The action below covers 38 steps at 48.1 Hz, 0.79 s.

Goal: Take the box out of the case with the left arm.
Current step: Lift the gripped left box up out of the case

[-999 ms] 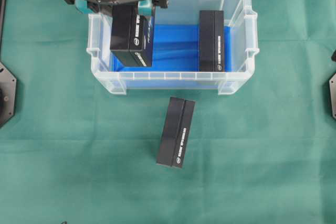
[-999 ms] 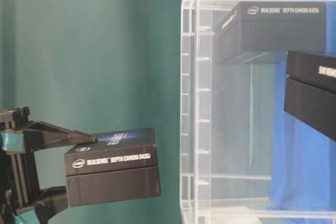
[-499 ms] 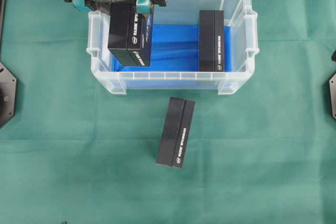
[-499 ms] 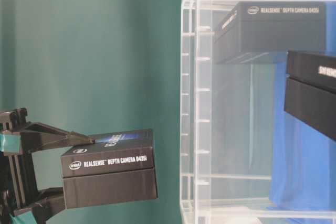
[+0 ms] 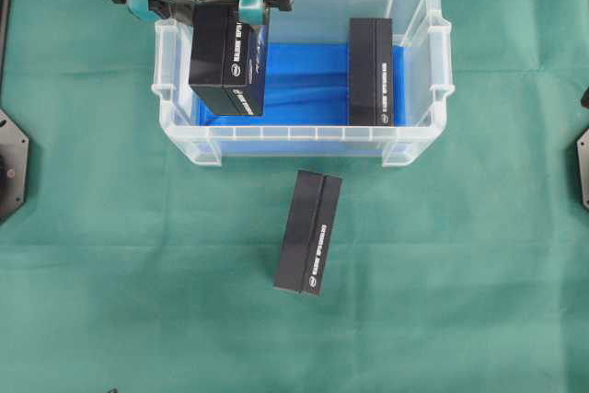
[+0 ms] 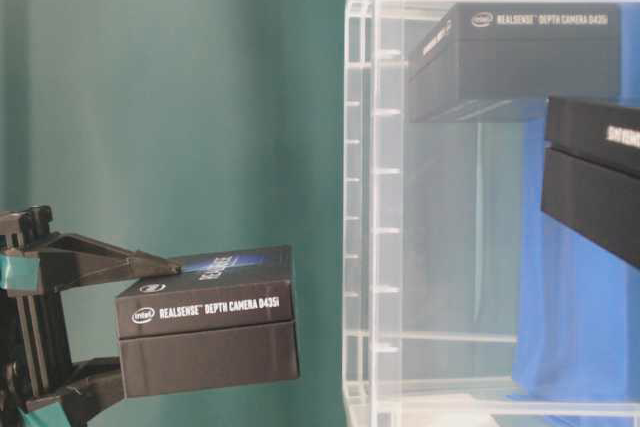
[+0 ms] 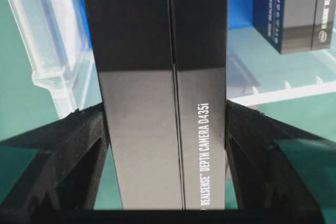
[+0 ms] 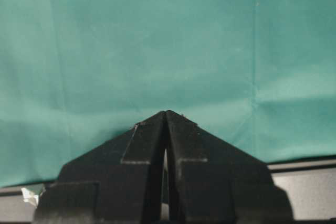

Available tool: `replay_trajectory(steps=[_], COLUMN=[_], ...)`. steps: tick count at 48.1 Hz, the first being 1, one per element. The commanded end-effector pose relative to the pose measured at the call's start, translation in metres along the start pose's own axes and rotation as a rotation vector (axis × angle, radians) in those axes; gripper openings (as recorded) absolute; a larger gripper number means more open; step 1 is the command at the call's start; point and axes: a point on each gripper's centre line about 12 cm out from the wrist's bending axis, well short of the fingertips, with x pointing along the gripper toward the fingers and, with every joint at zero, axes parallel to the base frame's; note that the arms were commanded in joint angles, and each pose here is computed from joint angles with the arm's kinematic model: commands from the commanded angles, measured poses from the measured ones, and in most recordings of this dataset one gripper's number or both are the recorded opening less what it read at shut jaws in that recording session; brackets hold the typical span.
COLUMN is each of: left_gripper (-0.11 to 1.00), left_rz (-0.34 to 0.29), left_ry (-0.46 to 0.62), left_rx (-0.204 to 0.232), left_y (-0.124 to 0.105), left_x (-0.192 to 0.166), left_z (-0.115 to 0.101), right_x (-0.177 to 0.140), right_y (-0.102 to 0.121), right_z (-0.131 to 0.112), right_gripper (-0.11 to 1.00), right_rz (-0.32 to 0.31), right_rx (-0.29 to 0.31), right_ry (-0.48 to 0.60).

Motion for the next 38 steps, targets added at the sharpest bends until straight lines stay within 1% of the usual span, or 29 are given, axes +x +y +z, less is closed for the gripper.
replay_trajectory(steps=[1, 38], left_gripper=[0.6, 0.6], left_rz=[-0.059, -0.06], left_ry=[-0.026, -0.025], left_rx=[-0.002, -0.005], left_y=[0.0046, 0.0042], left_x=[-0.0248, -0.0248], left_z=[0.0003, -0.0008], right_x=[-0.0024, -0.0029], right_y=[0.0, 0.0], right_z=[0.002, 0.0021], right_gripper=[0.0, 0.0], right_rz=[0.001, 0.001], right_rx=[0.002, 0.001], right_ry=[-0.012, -0.012])
